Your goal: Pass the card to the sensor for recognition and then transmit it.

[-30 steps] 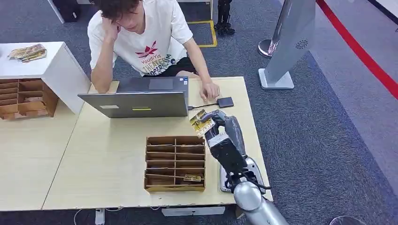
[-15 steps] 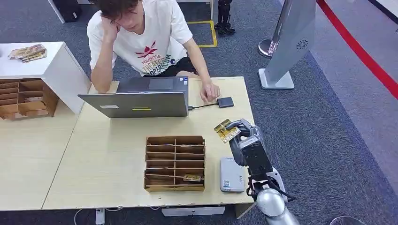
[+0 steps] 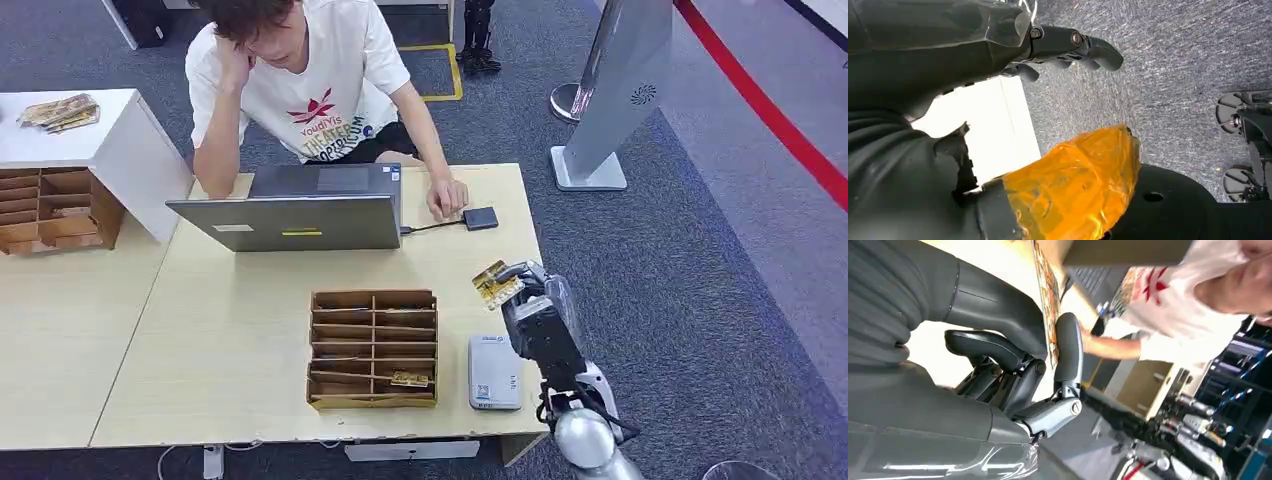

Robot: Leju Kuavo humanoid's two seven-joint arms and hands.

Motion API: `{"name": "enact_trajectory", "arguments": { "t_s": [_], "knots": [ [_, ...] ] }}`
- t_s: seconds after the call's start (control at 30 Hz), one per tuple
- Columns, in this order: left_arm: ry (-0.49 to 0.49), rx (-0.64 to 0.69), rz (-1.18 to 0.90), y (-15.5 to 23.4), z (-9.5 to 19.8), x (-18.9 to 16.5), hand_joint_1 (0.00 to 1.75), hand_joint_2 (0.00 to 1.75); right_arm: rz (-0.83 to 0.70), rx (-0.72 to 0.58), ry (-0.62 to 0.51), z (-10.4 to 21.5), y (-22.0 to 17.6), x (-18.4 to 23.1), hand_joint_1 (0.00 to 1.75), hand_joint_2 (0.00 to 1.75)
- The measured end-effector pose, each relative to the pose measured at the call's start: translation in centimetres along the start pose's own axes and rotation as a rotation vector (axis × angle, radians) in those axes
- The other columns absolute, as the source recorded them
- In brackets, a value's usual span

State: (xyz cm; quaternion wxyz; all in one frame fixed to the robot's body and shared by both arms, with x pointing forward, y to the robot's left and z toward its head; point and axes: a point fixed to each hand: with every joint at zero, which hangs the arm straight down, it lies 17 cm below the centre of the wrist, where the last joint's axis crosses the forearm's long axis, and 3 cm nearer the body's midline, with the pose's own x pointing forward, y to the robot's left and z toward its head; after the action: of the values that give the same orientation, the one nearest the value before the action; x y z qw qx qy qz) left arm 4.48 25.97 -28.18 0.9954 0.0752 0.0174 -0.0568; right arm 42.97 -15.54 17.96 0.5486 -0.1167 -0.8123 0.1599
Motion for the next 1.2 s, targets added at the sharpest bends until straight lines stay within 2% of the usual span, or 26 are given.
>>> {"name": "enact_trajectory", "arguments": {
  "t_s": [0.3,0.8,1.2],
  "knots": [
    [0.003,-0.003,0.014,0.0,0.0,-0.1,0.00,0.00,0.099,-0.022,0.027,1.2,-1.1,-1.5,1.75,1.75],
    [0.002,-0.006,0.028,-0.1,0.0,-0.1,0.00,0.00,0.124,0.007,0.095,3.5,-1.0,-3.9,1.75,1.75],
    [0.002,-0.009,0.028,-0.1,0.0,-0.1,0.00,0.00,0.298,0.062,0.048,4.1,0.0,-3.7,1.75,1.75]
  ]
}}
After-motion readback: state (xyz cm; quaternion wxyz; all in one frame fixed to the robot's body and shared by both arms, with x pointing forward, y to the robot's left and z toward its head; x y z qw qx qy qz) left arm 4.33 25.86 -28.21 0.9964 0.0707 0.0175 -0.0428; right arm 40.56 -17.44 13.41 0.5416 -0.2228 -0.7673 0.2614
